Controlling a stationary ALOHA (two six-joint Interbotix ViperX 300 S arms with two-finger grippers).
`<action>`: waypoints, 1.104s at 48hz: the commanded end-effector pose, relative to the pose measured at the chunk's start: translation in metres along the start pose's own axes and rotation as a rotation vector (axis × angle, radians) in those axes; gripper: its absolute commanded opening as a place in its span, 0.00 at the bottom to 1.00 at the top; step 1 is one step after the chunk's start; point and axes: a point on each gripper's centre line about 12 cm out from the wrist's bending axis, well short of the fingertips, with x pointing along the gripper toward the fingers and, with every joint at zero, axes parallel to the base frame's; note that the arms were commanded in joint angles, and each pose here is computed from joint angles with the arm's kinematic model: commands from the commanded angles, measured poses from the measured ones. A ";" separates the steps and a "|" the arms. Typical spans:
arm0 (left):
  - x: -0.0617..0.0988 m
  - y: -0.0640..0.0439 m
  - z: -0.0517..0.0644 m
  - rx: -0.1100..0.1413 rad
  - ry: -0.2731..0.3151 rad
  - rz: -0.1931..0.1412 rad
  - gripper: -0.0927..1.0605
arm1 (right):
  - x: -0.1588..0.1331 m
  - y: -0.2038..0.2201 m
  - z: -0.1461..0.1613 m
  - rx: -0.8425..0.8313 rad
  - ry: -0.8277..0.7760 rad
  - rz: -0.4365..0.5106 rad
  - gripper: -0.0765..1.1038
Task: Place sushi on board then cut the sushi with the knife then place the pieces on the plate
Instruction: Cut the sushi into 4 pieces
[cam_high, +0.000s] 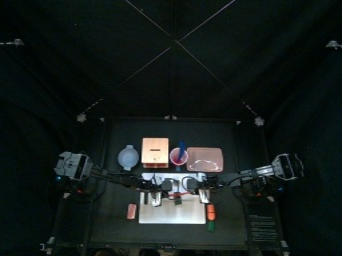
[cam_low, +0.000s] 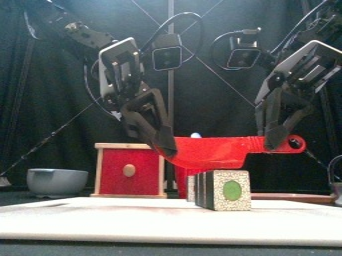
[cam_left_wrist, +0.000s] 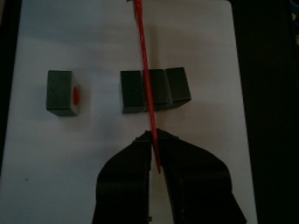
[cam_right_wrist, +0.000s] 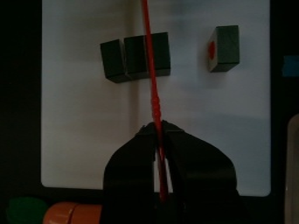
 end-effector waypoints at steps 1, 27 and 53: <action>-0.003 -0.001 0.010 -0.002 -0.037 -0.004 0.51 | -0.002 -0.002 0.006 0.013 -0.022 -0.002 0.42; 0.014 0.002 -0.004 -0.032 0.013 0.005 0.51 | 0.014 -0.001 -0.005 0.017 0.039 -0.004 0.42; 0.020 0.013 -0.010 -0.042 0.034 0.027 0.51 | 0.021 -0.011 -0.011 0.007 0.083 -0.028 0.42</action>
